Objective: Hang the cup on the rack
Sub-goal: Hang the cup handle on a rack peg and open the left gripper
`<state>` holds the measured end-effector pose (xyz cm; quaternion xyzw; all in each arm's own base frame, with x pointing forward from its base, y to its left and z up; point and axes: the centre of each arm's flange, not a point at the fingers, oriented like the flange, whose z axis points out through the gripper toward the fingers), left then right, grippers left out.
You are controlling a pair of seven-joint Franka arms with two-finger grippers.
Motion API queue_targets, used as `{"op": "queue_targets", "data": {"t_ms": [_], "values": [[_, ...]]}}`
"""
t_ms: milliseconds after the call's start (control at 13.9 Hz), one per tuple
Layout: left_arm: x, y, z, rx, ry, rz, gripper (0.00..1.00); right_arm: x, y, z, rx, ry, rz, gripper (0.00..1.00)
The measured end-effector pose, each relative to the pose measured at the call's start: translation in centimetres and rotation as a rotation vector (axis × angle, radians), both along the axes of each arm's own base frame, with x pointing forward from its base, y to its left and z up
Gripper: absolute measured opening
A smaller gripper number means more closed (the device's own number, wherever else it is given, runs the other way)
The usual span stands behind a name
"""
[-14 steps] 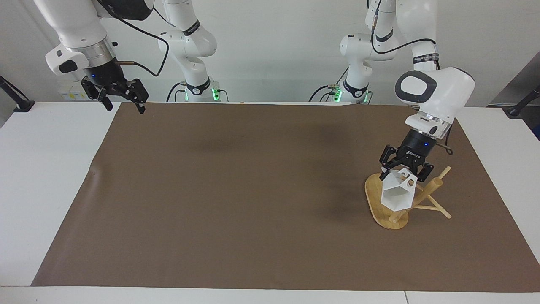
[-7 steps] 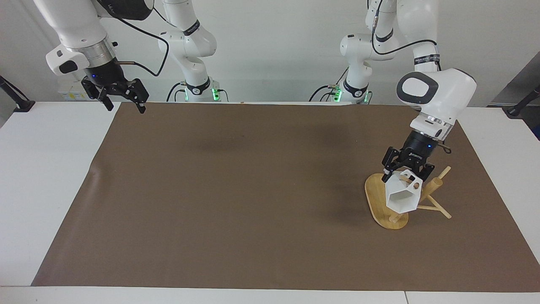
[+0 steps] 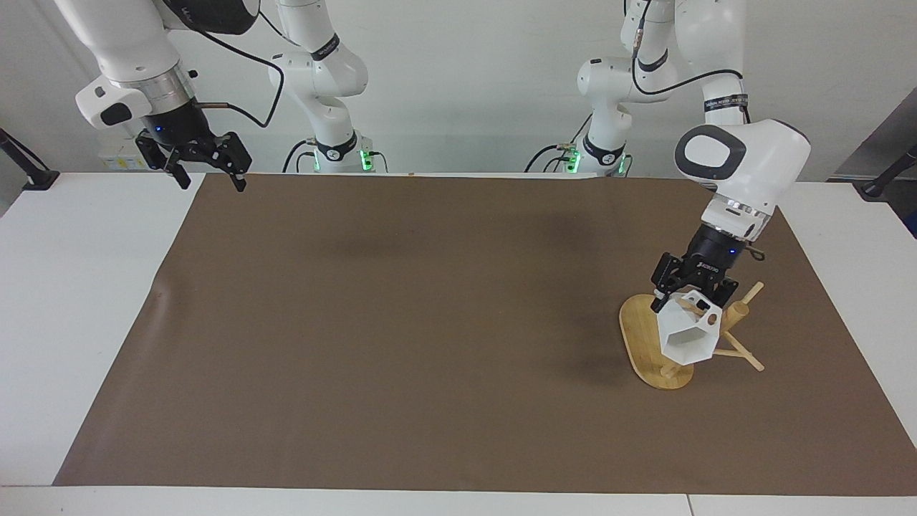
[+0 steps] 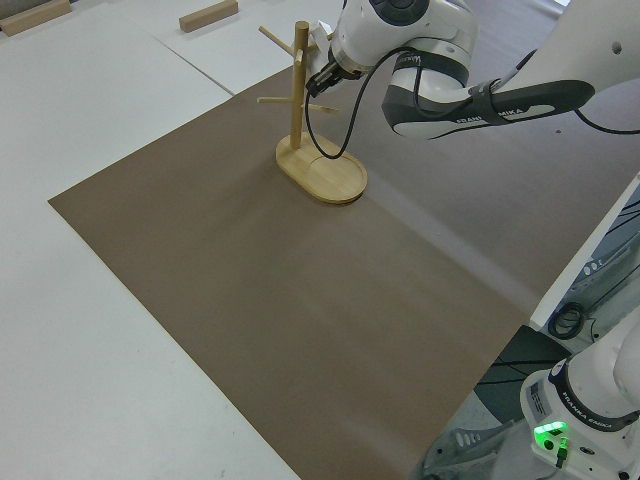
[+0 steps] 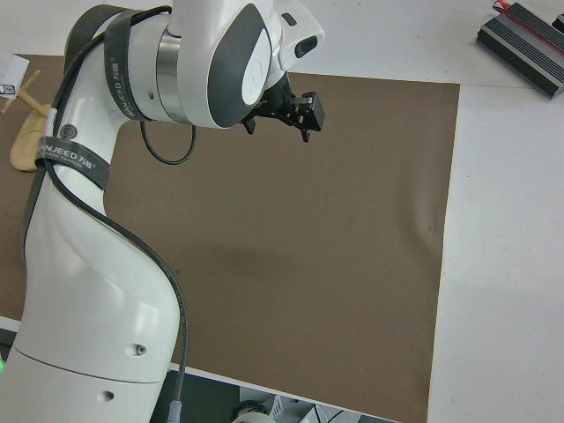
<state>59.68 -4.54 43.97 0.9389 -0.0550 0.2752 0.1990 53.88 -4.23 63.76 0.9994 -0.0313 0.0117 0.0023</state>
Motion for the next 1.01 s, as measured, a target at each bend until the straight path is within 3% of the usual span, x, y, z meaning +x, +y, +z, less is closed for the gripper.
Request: {"op": "queue_targets", "data": {"t_ms": [505, 577, 722, 1010], "values": [[0.06, 0.09, -0.45, -0.021, 0.026, 0.036, 0.73, 0.01, 0.16, -0.07, 0.000, 0.001, 0.003, 1.00], [0.06, 0.09, -0.45, -0.020, 0.027, 0.036, 0.78, 0.02, 0.24, -0.07, 0.000, 0.002, 0.004, 1.00], [0.07, 0.08, -0.45, -0.014, 0.028, 0.033, 0.99, 0.03, 0.43, -0.09, 0.000, 0.002, 0.008, 1.00], [0.28, 0.78, -0.10, 0.036, 0.042, -0.002, 1.00, 0.03, 0.51, -0.10, 0.000, 0.003, 0.009, 1.00]]}}
